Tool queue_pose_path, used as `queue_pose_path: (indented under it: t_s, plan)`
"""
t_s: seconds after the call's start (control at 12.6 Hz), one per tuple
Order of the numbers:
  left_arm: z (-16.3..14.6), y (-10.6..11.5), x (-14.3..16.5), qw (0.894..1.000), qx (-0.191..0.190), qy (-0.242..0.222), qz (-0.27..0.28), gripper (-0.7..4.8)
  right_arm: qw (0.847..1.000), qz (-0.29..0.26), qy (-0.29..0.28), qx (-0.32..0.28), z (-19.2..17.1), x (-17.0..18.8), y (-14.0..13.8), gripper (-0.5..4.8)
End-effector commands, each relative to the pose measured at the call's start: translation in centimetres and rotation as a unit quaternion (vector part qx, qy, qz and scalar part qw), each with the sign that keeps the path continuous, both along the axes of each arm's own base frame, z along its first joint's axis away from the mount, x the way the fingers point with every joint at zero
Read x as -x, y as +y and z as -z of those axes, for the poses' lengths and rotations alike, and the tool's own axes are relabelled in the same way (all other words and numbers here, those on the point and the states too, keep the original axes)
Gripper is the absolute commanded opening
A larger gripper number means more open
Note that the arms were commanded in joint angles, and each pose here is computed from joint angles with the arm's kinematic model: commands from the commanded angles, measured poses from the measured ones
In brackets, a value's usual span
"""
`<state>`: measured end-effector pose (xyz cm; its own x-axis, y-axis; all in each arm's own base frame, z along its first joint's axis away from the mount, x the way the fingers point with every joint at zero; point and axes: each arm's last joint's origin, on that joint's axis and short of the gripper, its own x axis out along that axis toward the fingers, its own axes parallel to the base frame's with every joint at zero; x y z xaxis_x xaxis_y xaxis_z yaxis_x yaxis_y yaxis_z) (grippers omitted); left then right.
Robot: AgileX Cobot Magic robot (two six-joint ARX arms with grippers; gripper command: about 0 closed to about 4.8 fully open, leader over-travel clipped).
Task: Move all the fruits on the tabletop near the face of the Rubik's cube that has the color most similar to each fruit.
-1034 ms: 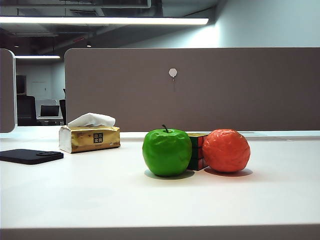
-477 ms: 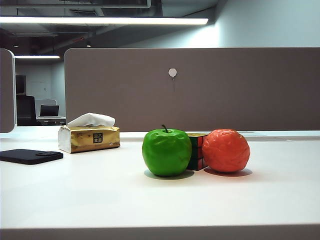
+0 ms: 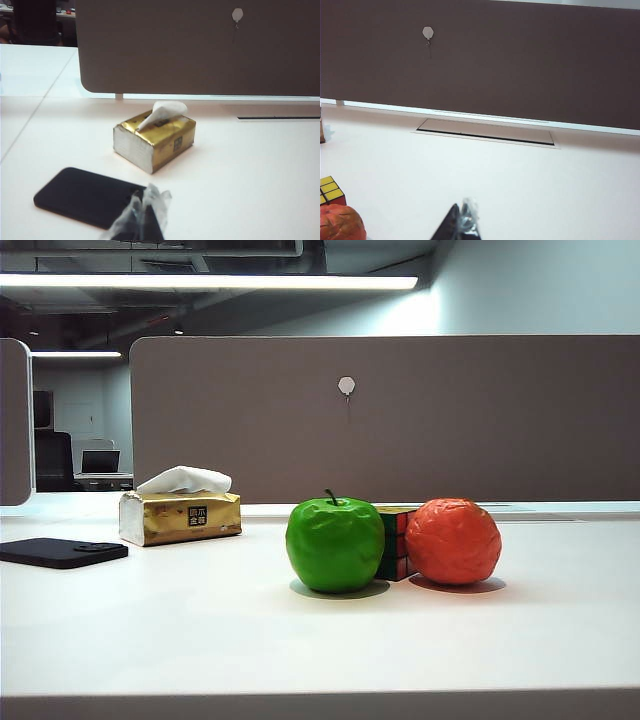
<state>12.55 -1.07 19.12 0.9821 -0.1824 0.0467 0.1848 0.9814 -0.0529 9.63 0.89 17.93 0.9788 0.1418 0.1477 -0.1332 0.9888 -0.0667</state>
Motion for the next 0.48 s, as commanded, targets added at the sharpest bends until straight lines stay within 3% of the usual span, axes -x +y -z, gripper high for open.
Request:
queue_pose_path:
  t_s: [0.08, 0.16, 0.24, 0.48]
  plan:
    - [-1.5, 0.0, 0.0, 1.0, -0.001, -0.026, -0.014, -0.05, 1.0, -0.002, -0.006, -0.003, -0.1, 0.0, 0.0, -0.01]
    - [-1.8, 0.0, 0.0, 0.999, -0.002, -0.03, -0.015, -0.05, 1.0, -0.002, -0.006, -0.003, -0.1, 0.0, 0.0, -0.01]
    - [-3.2, 0.1, 1.0, 0.999, -0.028, -0.015, -0.02, -0.05, 1.0, -0.01, -0.008, -0.002, -0.1, 0.0, 0.1, -0.01]
    - [-2.6, 0.8, 3.4, 0.998, -0.018, -0.018, -0.063, -0.05, 1.0, -0.022, -0.01, -0.004, -0.2, 0.1, 0.1, -0.01]
